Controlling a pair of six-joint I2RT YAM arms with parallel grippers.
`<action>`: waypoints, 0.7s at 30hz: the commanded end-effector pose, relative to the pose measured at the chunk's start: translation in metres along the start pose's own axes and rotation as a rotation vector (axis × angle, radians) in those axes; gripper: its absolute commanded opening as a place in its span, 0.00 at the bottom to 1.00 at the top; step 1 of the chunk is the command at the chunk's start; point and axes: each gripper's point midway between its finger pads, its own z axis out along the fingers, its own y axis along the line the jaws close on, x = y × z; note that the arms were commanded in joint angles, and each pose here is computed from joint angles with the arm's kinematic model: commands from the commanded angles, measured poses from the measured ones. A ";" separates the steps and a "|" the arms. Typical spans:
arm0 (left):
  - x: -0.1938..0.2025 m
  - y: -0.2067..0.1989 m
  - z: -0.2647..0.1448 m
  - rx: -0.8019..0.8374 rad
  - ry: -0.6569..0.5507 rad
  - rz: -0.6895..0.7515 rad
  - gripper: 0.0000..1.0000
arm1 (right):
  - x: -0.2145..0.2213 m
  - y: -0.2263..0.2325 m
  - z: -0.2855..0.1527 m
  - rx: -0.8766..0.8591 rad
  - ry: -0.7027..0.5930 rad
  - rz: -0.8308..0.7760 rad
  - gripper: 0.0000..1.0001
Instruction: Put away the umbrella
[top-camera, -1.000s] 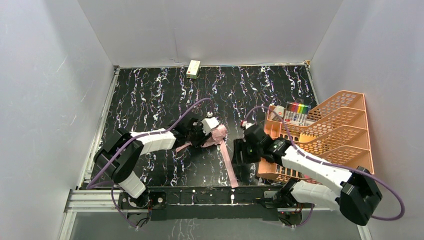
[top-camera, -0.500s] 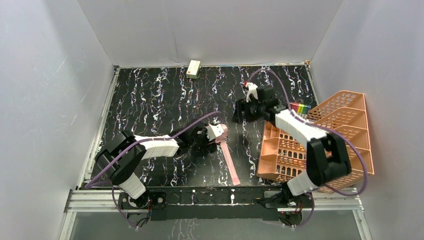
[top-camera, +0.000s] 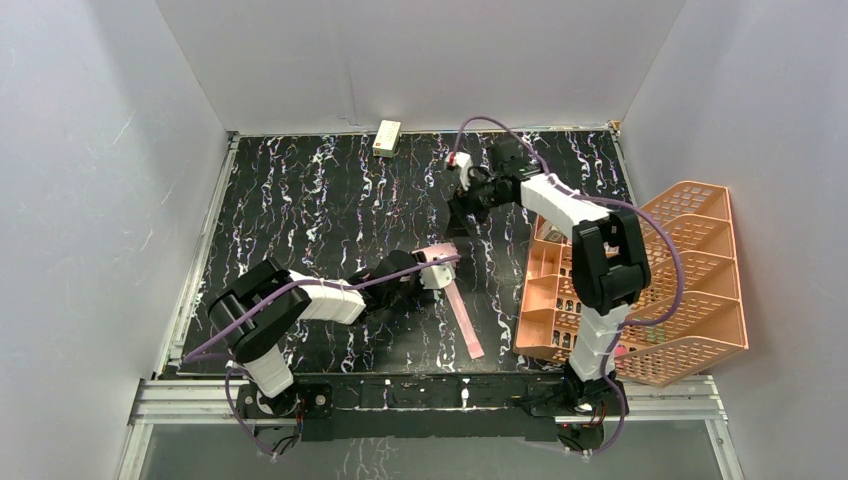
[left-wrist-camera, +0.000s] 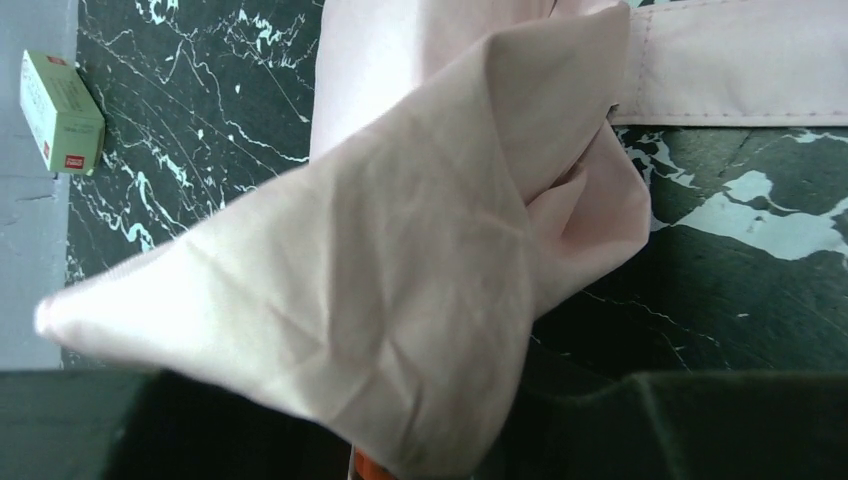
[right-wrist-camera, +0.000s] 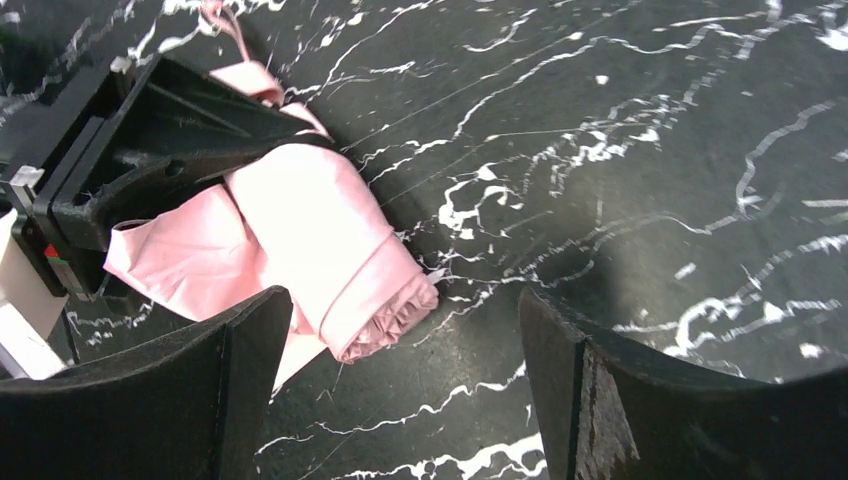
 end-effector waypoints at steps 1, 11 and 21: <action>0.053 -0.031 -0.002 0.090 0.165 0.106 0.00 | 0.005 0.017 0.016 -0.089 0.083 -0.142 0.91; 0.053 -0.036 -0.002 0.100 0.167 0.134 0.00 | 0.038 0.020 0.047 -0.140 0.217 -0.173 0.86; 0.043 -0.027 -0.005 0.070 0.138 0.110 0.00 | 0.077 -0.007 0.059 0.013 0.386 -0.165 0.59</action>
